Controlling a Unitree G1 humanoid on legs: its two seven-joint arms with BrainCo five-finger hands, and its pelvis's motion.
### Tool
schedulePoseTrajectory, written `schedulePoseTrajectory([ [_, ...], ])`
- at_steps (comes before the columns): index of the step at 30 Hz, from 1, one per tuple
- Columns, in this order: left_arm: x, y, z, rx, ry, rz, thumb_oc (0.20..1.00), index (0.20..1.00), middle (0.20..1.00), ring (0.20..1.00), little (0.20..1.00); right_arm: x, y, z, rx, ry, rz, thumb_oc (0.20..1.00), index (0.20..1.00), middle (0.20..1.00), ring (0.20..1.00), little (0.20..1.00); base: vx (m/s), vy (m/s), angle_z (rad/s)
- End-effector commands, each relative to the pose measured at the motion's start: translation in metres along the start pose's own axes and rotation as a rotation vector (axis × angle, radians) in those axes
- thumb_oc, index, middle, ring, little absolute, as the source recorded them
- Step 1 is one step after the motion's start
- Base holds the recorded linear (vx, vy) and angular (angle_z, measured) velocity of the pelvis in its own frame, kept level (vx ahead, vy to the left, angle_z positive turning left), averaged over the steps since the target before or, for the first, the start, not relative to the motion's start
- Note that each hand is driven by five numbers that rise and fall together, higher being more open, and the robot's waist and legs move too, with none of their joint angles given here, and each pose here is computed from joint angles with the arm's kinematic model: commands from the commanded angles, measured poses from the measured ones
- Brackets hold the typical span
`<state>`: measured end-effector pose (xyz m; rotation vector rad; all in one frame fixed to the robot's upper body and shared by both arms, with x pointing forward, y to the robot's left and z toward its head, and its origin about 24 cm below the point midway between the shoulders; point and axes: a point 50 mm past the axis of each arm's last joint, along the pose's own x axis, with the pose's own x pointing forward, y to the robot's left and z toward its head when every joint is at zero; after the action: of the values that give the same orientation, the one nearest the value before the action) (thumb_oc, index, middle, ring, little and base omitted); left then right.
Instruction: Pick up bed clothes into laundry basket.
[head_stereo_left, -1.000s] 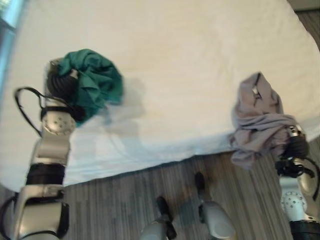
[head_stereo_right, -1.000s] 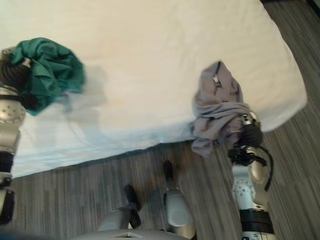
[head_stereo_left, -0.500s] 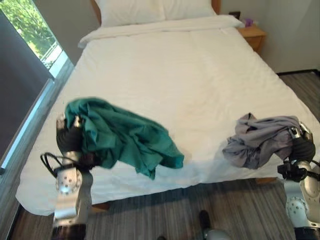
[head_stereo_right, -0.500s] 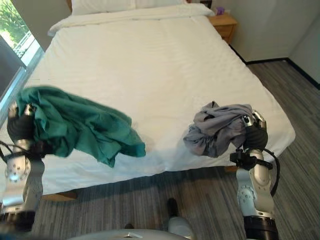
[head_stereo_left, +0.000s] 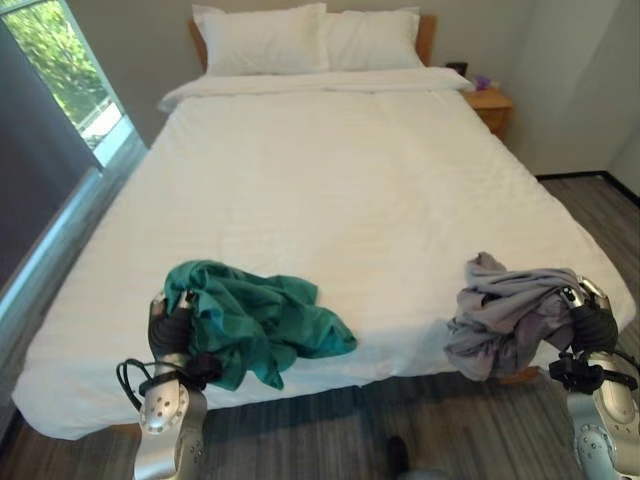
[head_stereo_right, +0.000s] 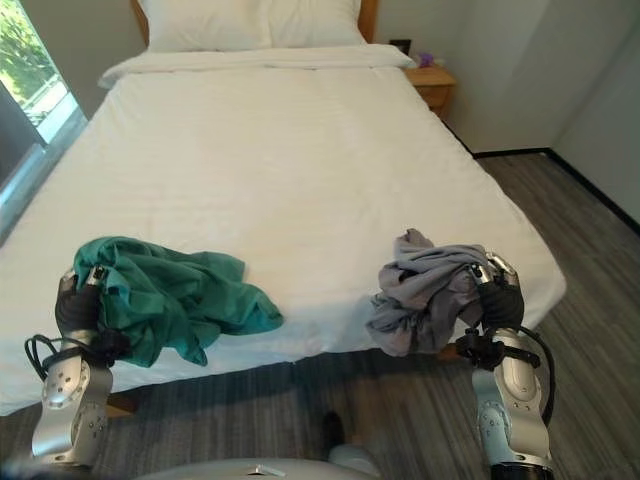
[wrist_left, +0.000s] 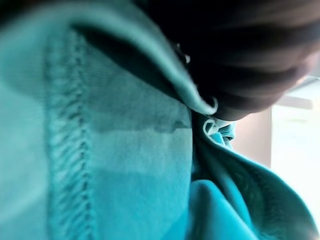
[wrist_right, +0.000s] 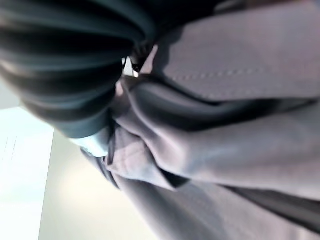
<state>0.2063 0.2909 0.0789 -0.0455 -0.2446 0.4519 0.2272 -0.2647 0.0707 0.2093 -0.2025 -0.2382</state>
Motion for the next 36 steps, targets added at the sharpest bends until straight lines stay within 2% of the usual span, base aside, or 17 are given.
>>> schedulePoseTrajectory([
  [1, 0.026, 0.007, 0.042, -0.003, -0.25, 0.069, 0.2, 0.2, 0.2, 0.2, 0.2, 0.02, -0.02, 0.068, -0.06, -0.326, -0.065, 0.2, 0.2, 0.2, 0.2, 0.2, -0.18, 0.112, -4.18],
  [3, 0.029, 0.015, 0.052, 0.039, -0.282, 0.056, 0.2, 0.2, 0.2, 0.2, 0.2, 0.011, -0.049, 0.077, -0.097, -0.361, -0.206, 0.2, 0.2, 0.2, 0.2, 0.2, -0.24, 0.186, -2.59],
  [6, 0.029, 0.027, 0.066, 0.131, -0.32, 0.052, 0.2, 0.2, 0.2, 0.2, 0.2, 0.003, -0.053, 0.075, -0.142, -0.362, -0.248, 0.2, 0.2, 0.2, 0.2, 0.2, -0.33, 0.09, -1.98],
  [8, 0.029, 0.027, 0.06, 0.039, -0.301, 0.062, 0.2, 0.2, 0.2, 0.2, 0.2, 0.001, -0.059, 0.071, -0.157, -0.337, -0.282, 0.2, 0.2, 0.2, 0.2, 0.2, -0.31, 0.079, -2.81],
  [13, 0.029, 0.017, 0.05, -0.009, -0.262, 0.044, 0.2, 0.2, 0.2, 0.2, 0.2, 0.004, -0.055, 0.072, -0.171, -0.367, -0.31, 0.2, 0.2, 0.2, 0.2, 0.2, -0.19, -0.012, -1.45],
  [17, 0.03, 0.012, 0.05, -0.014, -0.263, 0.018, 0.2, 0.2, 0.2, 0.2, 0.2, 0.004, -0.05, 0.068, -0.197, -0.333, -0.265, 0.2, 0.2, 0.2, 0.2, 0.2, -0.09, -0.168, -1.31],
  [21, 0.034, 0.004, 0.046, -0.034, -0.249, -0.003, 0.2, 0.2, 0.2, 0.2, 0.2, -0.001, -0.054, 0.064, -0.202, -0.292, -0.255, 0.2, 0.2, 0.2, 0.2, 0.2, -0.04, -0.257, -0.24],
  [23, 0.033, -0.015, 0.034, -0.115, -0.207, -0.035, 0.2, 0.2, 0.2, 0.2, 0.2, 0.004, -0.052, 0.064, -0.186, -0.298, -0.238, 0.2, 0.2, 0.2, 0.2, 0.2, -0.12, -0.212, -0.42],
  [28, 0.028, -0.023, 0.026, -0.127, -0.165, -0.071, 0.2, 0.2, 0.2, 0.2, 0.2, 0.002, -0.055, 0.057, -0.168, -0.259, -0.236, 0.2, 0.2, 0.2, 0.2, 0.2, -0.01, -0.033, -0.52],
  [33, 0.028, -0.028, 0.026, -0.094, -0.159, -0.106, 0.2, 0.2, 0.2, 0.2, 0.2, 0.006, -0.036, 0.042, -0.113, -0.212, -0.155, 0.2, 0.2, 0.2, 0.2, 0.2, 0.01, 0.068, -0.04],
  [36, 0.026, -0.034, 0.028, -0.077, -0.166, -0.151, 0.2, 0.2, 0.2, 0.2, 0.2, 0.014, -0.008, 0.025, -0.066, -0.143, -0.019, 0.2, 0.2, 0.2, 0.2, 0.2, 0.01, 0.088, 0.05],
])
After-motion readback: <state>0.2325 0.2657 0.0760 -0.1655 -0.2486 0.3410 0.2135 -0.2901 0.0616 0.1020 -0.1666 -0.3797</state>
